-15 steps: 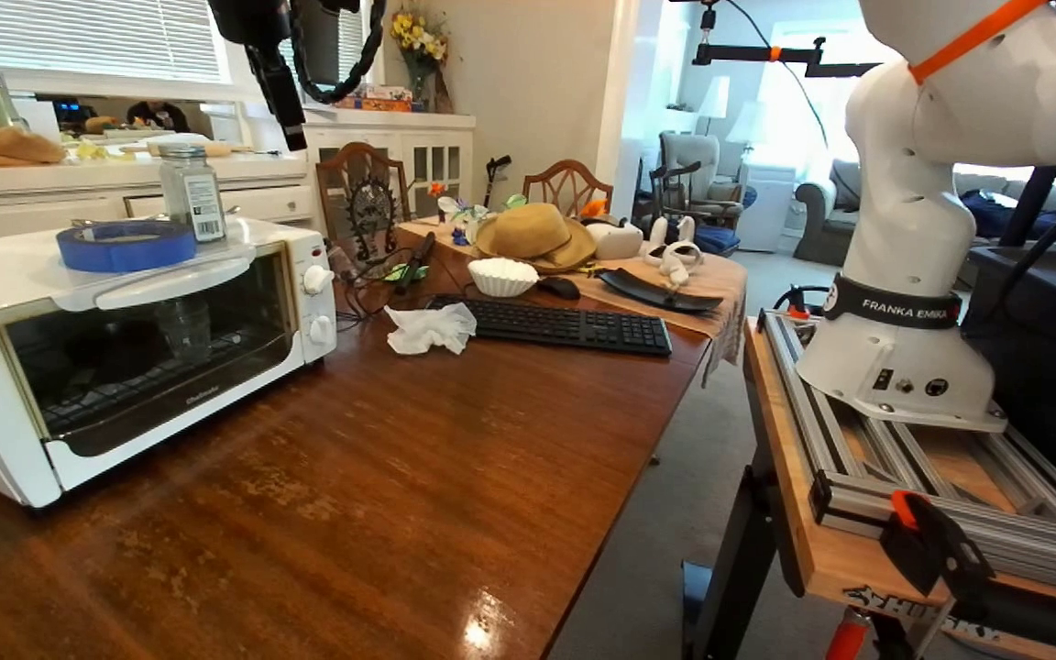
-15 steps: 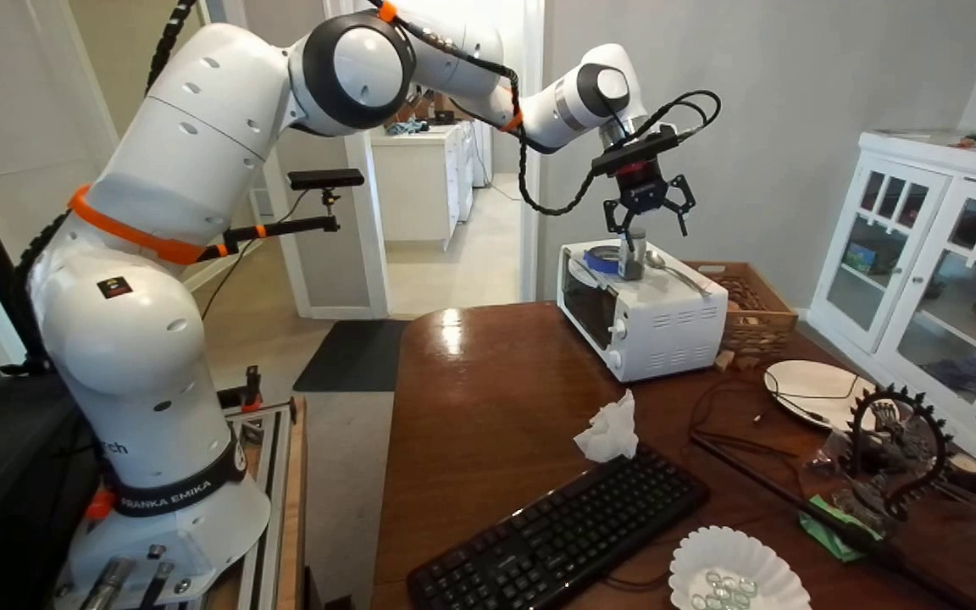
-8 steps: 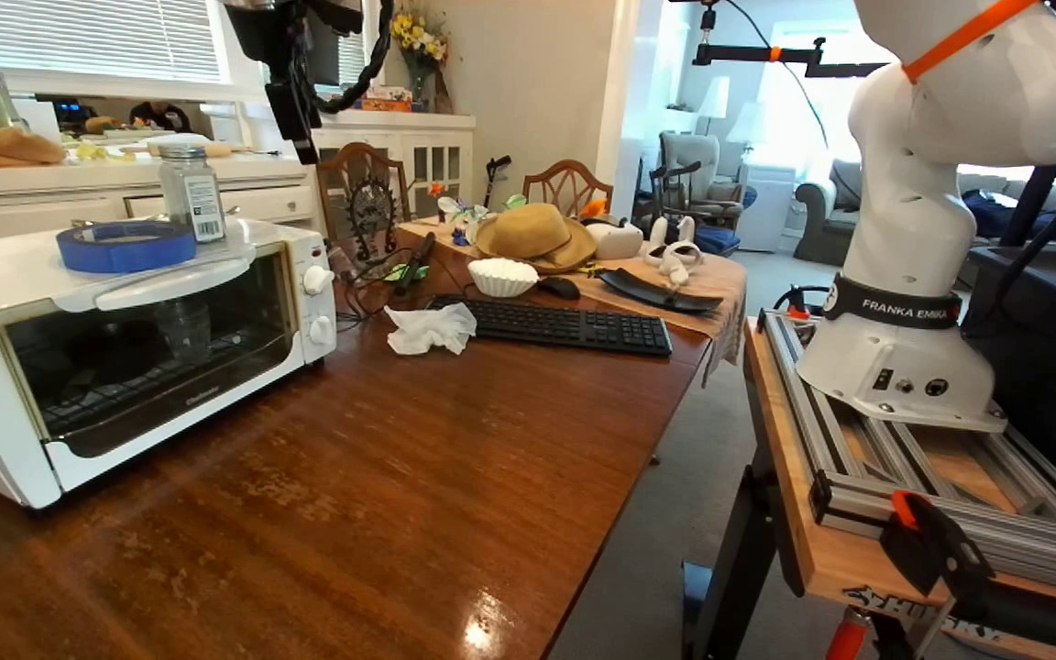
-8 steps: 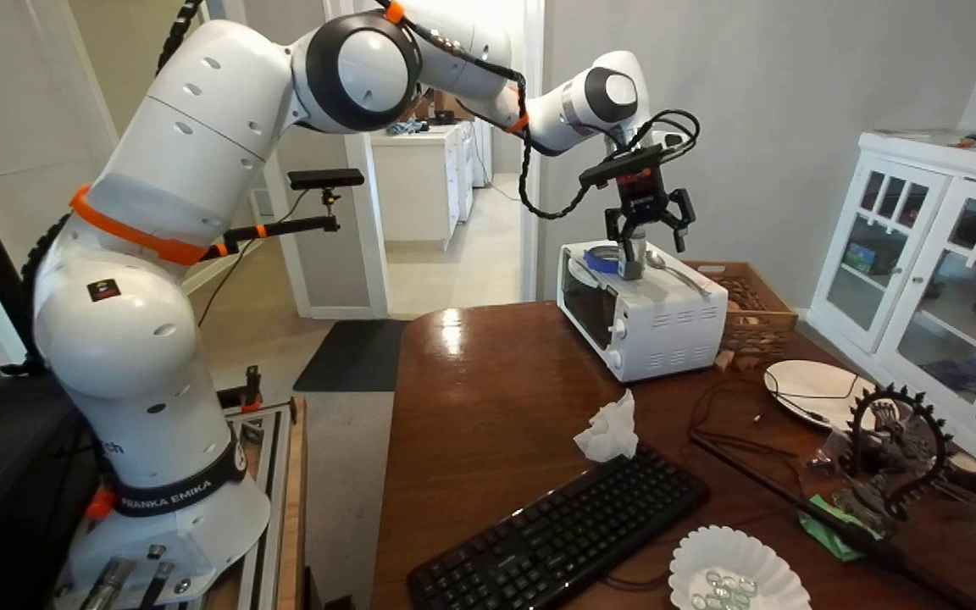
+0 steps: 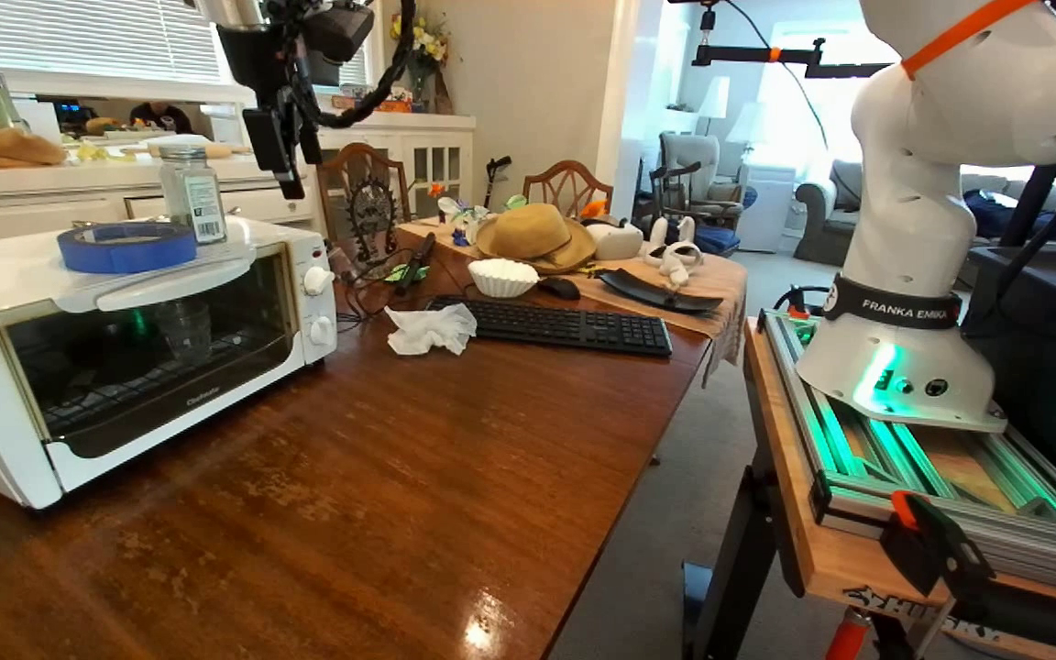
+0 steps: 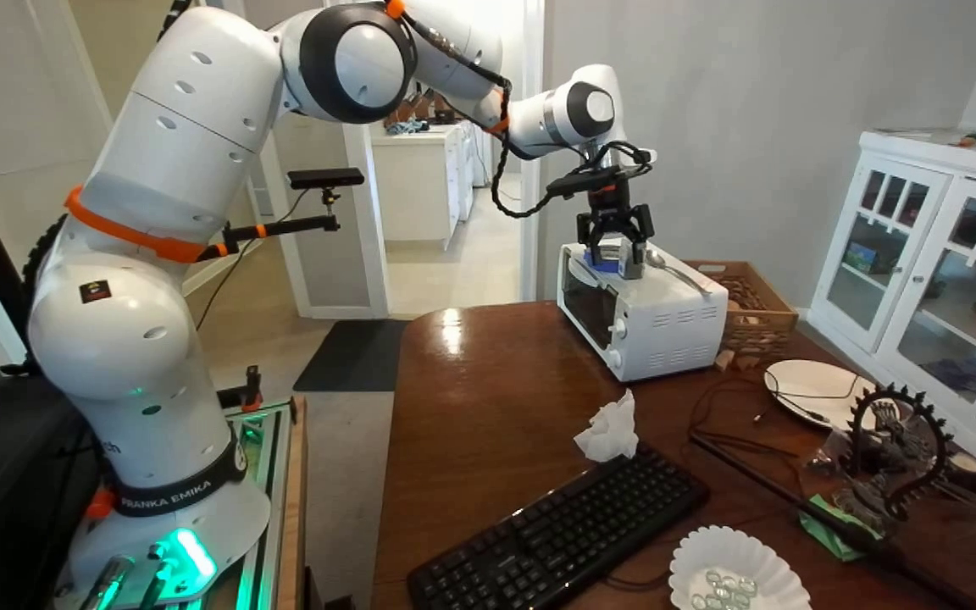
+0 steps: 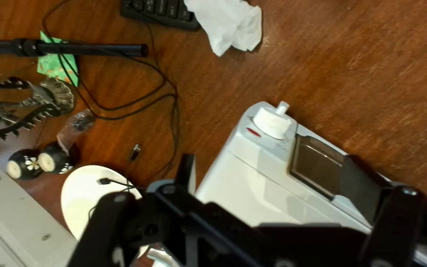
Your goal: Put the spoon on top of the oven grill
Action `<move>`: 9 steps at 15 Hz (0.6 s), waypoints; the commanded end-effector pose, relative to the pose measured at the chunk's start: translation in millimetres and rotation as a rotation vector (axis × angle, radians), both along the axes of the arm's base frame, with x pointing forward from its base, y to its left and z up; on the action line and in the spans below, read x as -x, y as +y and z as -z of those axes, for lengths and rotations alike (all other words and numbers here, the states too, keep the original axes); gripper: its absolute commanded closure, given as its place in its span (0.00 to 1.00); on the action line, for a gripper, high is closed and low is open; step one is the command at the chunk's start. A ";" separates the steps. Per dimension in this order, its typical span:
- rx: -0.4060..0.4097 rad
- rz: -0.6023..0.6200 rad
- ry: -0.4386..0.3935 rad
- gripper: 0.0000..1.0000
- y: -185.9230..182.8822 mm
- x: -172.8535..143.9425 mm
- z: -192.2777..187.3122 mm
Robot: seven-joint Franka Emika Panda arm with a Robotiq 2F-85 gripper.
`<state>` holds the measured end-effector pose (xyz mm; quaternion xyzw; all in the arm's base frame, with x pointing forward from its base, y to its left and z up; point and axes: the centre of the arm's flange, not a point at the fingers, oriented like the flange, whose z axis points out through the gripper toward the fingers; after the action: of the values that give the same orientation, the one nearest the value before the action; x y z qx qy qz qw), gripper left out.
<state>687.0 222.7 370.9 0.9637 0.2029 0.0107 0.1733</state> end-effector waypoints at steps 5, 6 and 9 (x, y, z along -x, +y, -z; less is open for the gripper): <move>-0.053 -0.028 0.021 0.00 22.3 11.6 19.1; -0.057 -0.027 0.024 0.00 21.9 12.0 20.9; -0.063 -0.024 0.023 0.00 19.4 11.4 23.4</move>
<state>675.6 242.0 347.5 0.9662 0.2161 0.0079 0.1402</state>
